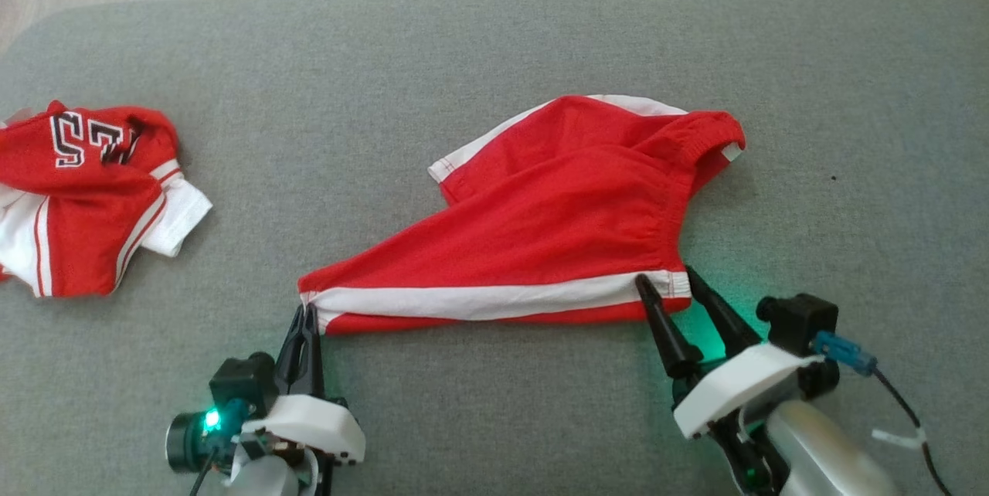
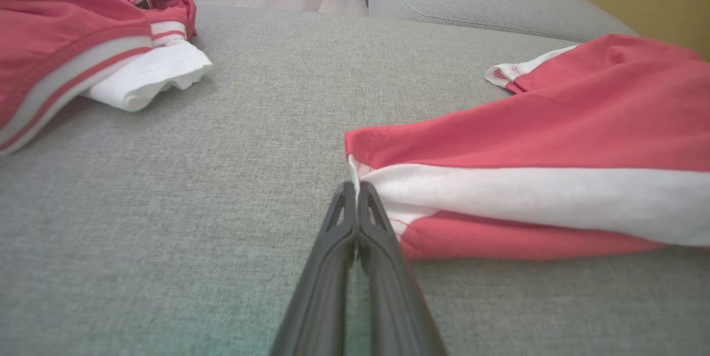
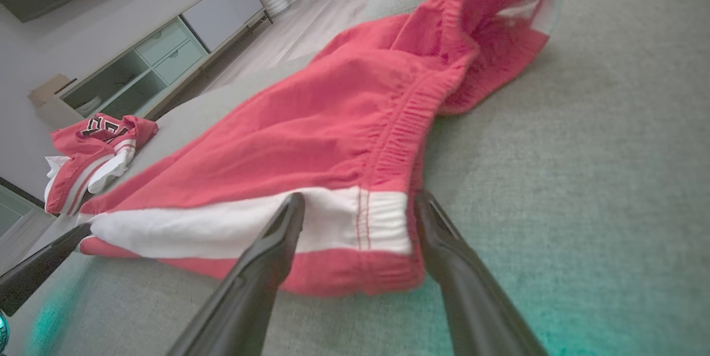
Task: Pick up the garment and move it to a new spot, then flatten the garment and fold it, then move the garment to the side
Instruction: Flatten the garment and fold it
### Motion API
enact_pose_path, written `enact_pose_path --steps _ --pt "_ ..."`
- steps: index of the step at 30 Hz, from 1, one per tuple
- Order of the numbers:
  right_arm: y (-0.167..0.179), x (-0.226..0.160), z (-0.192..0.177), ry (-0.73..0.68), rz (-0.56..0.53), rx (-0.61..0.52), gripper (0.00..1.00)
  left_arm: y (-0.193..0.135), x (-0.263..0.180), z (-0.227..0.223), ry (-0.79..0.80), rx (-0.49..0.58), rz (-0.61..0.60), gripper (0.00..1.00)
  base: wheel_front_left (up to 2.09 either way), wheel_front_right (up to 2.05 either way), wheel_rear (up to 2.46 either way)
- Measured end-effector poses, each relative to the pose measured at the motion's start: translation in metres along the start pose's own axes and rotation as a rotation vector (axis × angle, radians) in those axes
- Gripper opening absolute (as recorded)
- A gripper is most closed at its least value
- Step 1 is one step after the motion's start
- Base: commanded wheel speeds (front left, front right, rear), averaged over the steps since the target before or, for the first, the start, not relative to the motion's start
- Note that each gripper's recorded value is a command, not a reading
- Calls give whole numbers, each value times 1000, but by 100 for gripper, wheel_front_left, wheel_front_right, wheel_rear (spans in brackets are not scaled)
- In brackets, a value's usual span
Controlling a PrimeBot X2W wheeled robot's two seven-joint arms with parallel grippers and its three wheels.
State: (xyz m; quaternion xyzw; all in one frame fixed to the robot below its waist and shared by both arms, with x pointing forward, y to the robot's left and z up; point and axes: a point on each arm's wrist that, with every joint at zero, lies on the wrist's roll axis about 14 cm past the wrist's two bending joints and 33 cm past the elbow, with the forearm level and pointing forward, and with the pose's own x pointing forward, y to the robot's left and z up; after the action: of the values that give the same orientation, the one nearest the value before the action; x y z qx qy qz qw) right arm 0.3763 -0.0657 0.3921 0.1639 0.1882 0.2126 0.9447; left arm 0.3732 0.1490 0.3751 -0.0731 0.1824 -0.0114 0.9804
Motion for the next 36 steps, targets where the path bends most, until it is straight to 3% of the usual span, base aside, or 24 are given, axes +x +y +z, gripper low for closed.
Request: enact_pose_path --steps 5,8,11,16,17,18,20,21,25,30,36 --pt "8 1 0 4 28 0 100 -1 0 0 -1 -3 -2 0 0 0 0" --pt "8 -2 -7 28 33 5 90 -2 0 0 0 -1 -4 0 0 0 0" --pt "4 -3 -11 42 23 14 97 -3 0 -1 2 -3 -7 0 0 0 0" --pt "9 0 -11 50 42 12 92 -3 0 -1 4 -6 -9 0 0 0 0" --pt "11 1 -12 55 49 11 86 -4 0 -1 4 -6 -10 0 0 0 0" --pt "12 1 -12 60 55 12 64 -4 0 -1 4 -6 -11 0 0 0 0" --pt "13 0 -15 68 58 16 7 -5 0 -1 4 -5 -13 0 0 0 0" --pt "13 0 -15 69 58 16 0 -5 0 -1 2 -4 -15 0 0 0 0" --pt "11 1 1 18 52 20 0 -9 1 10 -32 -9 -30 0 0 0 0" --pt "9 -3 44 -111 45 2 0 -22 2 55 -171 13 -90 0 0 0 0" --pt "23 -18 110 -288 104 -83 0 -38 -5 165 -486 89 -167 0 0 0 0"
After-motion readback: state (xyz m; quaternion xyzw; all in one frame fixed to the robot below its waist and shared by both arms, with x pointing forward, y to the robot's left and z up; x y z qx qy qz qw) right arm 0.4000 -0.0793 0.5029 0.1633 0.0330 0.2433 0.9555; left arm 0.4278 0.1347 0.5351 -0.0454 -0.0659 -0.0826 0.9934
